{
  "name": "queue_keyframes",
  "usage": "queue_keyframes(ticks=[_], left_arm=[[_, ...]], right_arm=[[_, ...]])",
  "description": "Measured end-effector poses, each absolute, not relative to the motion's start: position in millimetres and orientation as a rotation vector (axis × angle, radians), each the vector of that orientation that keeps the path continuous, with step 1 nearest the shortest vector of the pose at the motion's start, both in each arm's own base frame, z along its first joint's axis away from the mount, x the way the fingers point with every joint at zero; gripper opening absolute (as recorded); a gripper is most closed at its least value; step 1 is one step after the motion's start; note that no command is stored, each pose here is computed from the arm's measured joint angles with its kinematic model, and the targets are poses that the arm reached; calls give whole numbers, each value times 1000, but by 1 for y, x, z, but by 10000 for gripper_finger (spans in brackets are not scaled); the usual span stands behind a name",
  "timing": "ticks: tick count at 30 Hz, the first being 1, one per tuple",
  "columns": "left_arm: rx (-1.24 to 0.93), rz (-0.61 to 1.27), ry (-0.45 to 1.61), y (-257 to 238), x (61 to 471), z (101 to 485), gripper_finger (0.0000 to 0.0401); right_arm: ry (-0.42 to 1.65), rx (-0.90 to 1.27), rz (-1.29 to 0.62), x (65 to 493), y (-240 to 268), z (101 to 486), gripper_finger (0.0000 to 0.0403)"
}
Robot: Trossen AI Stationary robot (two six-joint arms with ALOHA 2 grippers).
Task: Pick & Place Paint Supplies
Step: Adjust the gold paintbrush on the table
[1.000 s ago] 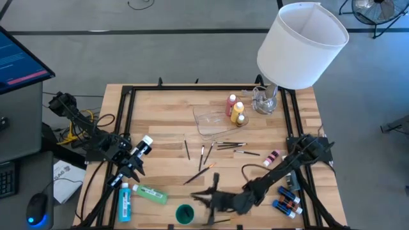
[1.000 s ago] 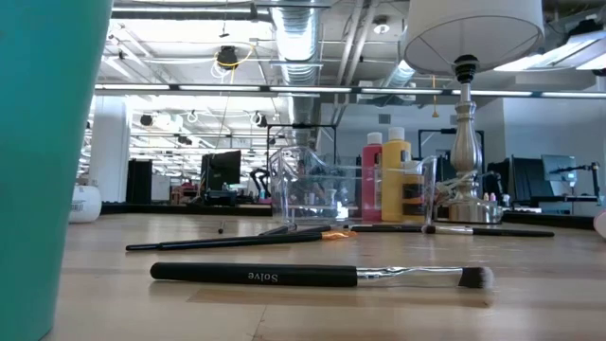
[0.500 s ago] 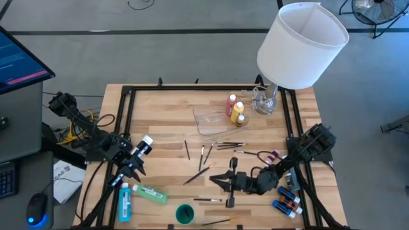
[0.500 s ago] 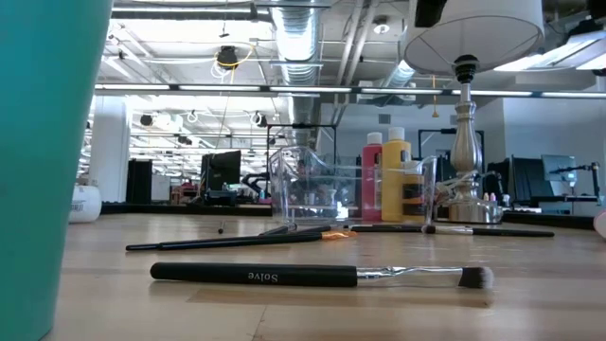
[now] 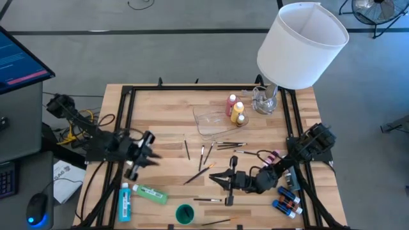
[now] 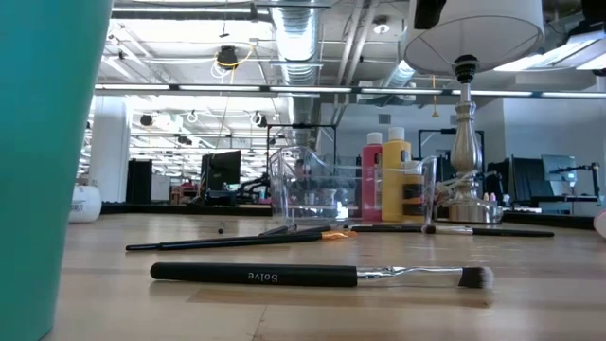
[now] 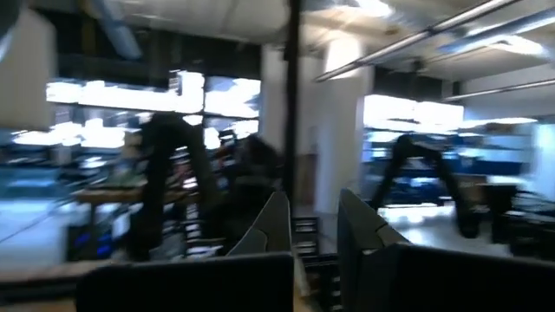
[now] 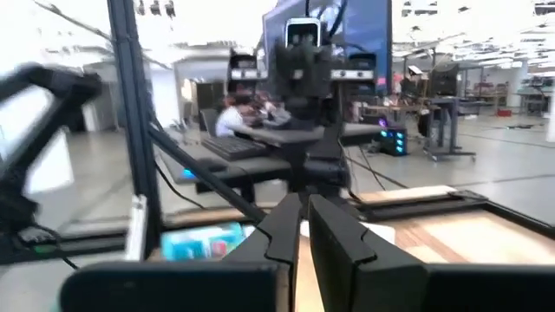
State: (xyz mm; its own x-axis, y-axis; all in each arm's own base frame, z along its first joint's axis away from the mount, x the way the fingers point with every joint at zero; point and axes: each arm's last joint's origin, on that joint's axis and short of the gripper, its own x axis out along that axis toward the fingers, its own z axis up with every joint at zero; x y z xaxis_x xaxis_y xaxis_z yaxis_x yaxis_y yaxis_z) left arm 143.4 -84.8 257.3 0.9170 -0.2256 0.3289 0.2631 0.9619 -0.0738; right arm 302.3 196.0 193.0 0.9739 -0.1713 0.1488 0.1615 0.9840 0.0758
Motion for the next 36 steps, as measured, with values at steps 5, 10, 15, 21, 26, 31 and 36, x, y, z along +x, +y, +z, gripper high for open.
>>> queue_keyframes(ticks=[5, 10, 15, 21, 26, 31, 36], left_arm=[[-89, -89, -271, -72, 151, 252, 1], [-14, 7, -134, -58, 161, 238, 1], [-38, 100, -30, -42, 166, 227, 1], [-31, 168, -12, -30, 168, 220, 1], [-29, 247, -15, -17, 170, 221, 1], [-36, 291, -20, -10, 170, 221, 1], [-40, 303, -25, -8, 170, 221, 1]], right_arm=[[-86, 30, -345, 310, 176, 194, 21], [34, 37, -456, 322, 144, 190, 24], [167, 68, -547, 330, 114, 171, 24], [232, 155, -404, 341, 91, 167, 22], [242, 194, -291, 346, 81, 168, 22], [190, 217, -284, 349, 80, 174, 21], [167, 227, -269, 353, 84, 181, 21]])
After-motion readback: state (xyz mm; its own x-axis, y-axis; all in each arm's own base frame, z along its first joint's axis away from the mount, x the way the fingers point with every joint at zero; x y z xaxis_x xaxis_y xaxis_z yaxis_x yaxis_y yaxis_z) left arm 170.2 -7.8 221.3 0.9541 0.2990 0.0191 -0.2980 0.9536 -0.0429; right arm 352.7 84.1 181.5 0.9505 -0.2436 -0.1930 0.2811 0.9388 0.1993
